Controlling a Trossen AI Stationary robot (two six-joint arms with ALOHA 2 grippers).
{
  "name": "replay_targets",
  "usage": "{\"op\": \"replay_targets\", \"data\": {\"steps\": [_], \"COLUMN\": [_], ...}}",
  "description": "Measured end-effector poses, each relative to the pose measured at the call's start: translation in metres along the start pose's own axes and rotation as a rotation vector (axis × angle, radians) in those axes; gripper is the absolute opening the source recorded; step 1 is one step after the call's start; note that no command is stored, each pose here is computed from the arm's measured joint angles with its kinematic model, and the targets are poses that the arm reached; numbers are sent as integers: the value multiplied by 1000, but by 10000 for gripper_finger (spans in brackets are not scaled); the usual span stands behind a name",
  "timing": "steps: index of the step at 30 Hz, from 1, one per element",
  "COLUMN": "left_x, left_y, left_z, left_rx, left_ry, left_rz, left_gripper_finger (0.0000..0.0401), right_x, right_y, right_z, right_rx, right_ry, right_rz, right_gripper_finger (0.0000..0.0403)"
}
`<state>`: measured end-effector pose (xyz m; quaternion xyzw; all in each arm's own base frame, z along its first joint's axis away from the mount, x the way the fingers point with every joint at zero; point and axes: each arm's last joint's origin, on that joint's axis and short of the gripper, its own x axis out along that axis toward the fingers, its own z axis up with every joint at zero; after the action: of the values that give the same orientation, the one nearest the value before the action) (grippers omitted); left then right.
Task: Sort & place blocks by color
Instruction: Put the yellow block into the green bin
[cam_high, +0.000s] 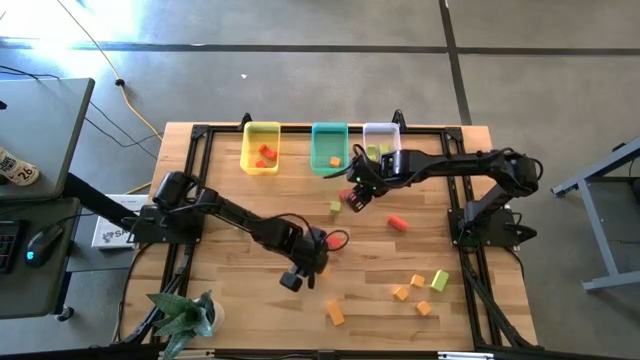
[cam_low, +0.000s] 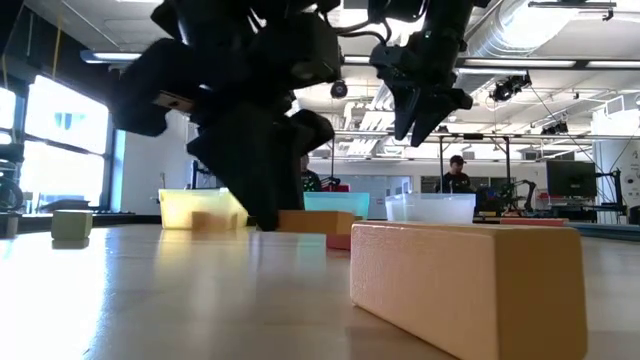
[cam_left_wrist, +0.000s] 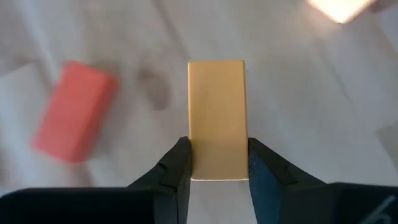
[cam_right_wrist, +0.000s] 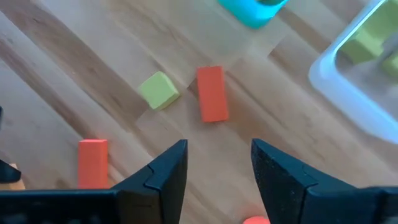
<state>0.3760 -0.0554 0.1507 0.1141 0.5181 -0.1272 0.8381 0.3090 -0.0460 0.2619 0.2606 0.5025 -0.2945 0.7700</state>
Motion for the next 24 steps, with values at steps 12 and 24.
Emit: {"op": "replay_targets", "data": {"steps": [12, 24], "left_x": [-35, -73], "left_y": [68, 168], "left_z": [-9, -53], "left_rx": [-207, -608], "left_ry": [-61, -121], "left_rz": [201, 537], "left_gripper_finger": [93, 93], "right_x": [-28, -37], "right_y": [-22, -44], "right_z": [36, 55], "right_rx": [-98, -151], "right_ry": [-58, -96], "right_rz": [-15, -56], "right_gripper_finger": [144, 144]}}
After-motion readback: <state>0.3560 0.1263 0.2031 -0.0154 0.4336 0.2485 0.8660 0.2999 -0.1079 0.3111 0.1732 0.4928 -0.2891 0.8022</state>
